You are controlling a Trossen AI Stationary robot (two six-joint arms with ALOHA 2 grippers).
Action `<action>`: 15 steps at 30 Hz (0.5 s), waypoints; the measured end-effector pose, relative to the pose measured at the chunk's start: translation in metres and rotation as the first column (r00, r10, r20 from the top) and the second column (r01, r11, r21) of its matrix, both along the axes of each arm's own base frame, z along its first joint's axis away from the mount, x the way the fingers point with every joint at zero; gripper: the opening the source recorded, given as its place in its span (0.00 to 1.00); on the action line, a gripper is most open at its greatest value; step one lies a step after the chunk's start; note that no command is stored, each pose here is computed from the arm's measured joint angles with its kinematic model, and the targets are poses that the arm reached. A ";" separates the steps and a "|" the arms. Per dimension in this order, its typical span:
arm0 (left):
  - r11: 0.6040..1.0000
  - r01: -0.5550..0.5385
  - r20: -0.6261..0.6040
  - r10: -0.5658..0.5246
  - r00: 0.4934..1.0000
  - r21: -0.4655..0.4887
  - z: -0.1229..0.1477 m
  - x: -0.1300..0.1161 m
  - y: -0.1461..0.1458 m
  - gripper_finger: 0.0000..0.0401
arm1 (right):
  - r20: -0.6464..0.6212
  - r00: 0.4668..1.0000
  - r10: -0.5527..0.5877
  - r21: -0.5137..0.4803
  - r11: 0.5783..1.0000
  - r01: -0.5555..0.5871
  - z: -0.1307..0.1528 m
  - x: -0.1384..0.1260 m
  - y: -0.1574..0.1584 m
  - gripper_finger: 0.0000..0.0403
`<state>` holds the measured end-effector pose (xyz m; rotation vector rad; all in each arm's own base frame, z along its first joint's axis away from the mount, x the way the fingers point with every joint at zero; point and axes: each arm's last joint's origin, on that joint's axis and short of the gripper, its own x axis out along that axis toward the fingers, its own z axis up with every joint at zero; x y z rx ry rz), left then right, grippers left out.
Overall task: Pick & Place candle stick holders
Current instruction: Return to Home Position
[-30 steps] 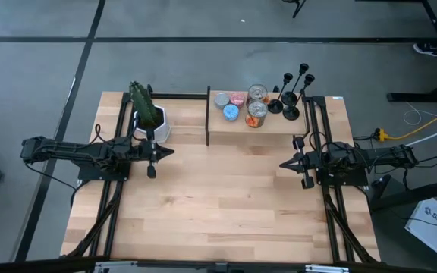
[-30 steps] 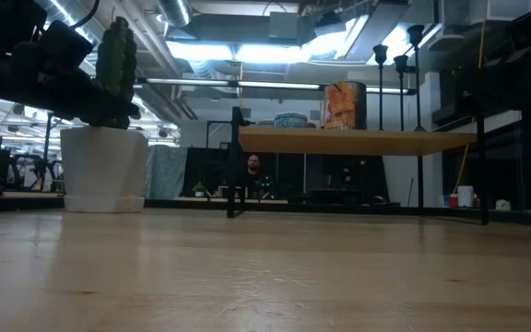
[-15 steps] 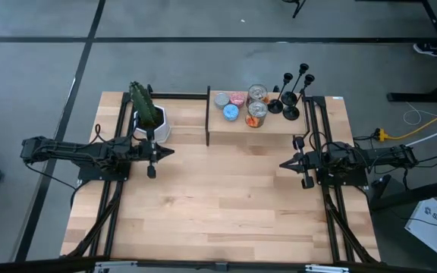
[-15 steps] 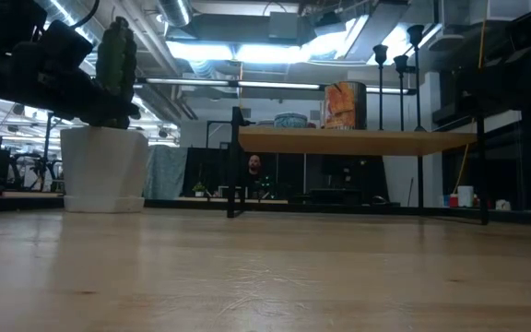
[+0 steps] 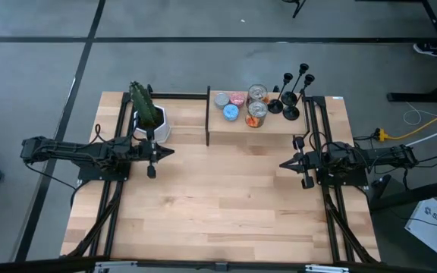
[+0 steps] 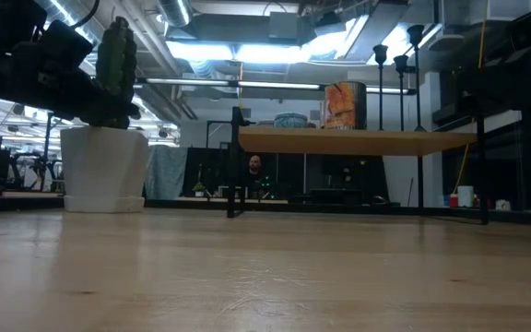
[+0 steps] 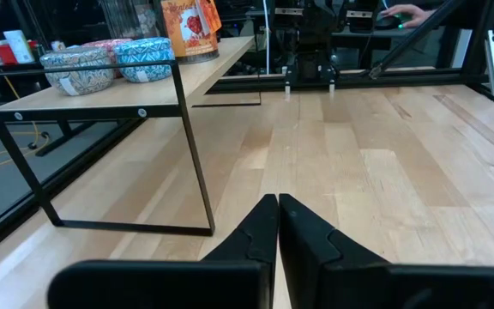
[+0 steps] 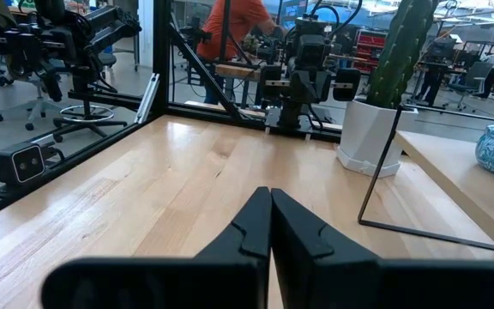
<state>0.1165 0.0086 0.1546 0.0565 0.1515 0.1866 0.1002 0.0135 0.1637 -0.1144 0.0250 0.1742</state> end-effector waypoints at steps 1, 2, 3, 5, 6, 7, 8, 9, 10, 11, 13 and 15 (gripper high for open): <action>1.000 0.000 0.000 0.000 1.000 0.000 0.000 0.000 0.000 0.01 | 0.000 1.000 0.000 0.000 1.000 0.000 0.000 0.000 0.000 0.03; 1.000 0.000 0.000 0.000 1.000 0.000 0.000 0.000 0.000 0.01 | 0.000 1.000 -0.001 0.000 1.000 0.001 0.000 0.000 0.000 0.03; 1.000 0.000 0.000 0.000 1.000 0.000 0.000 0.000 0.000 0.01 | 0.000 1.000 0.000 0.000 1.000 0.000 0.000 0.000 0.000 0.03; 1.000 0.000 0.000 0.000 1.000 0.000 0.000 0.000 0.000 0.02 | 0.000 1.000 0.000 0.000 1.000 0.000 0.000 0.000 0.000 0.03; 1.000 0.000 0.000 0.000 1.000 0.000 0.000 0.000 0.000 0.02 | 0.000 1.000 -0.001 0.000 1.000 0.001 0.000 0.000 0.000 0.03; 1.000 0.000 0.000 0.000 1.000 0.000 0.000 0.000 0.000 0.02 | 0.000 1.000 0.000 0.000 1.000 0.000 0.000 0.000 0.000 0.03; 1.000 0.000 0.000 0.000 1.000 0.000 0.000 0.000 0.000 0.03 | 0.001 1.000 0.000 0.000 1.000 0.000 0.000 0.000 0.000 0.03; 1.000 0.000 0.000 0.000 1.000 0.000 0.000 0.000 0.000 0.03 | 0.000 1.000 -0.001 0.000 1.000 0.001 0.000 0.000 0.000 0.03; 1.000 0.000 0.000 0.000 1.000 0.000 0.000 0.000 0.000 0.03 | 0.000 1.000 0.000 0.000 1.000 0.000 0.000 0.000 0.000 0.03; 1.000 0.000 0.000 0.000 1.000 0.000 0.000 0.000 0.000 0.03 | 0.001 1.000 0.000 0.000 1.000 0.000 0.000 0.000 0.000 0.03; 1.000 0.000 0.000 0.000 1.000 0.000 0.000 0.000 0.000 0.03 | 0.000 1.000 0.000 0.000 1.000 0.000 0.000 0.000 0.000 0.03; 1.000 0.000 0.000 0.000 1.000 0.000 0.000 0.000 0.000 0.03 | 0.001 1.000 0.000 0.000 1.000 0.000 0.000 0.000 0.000 0.03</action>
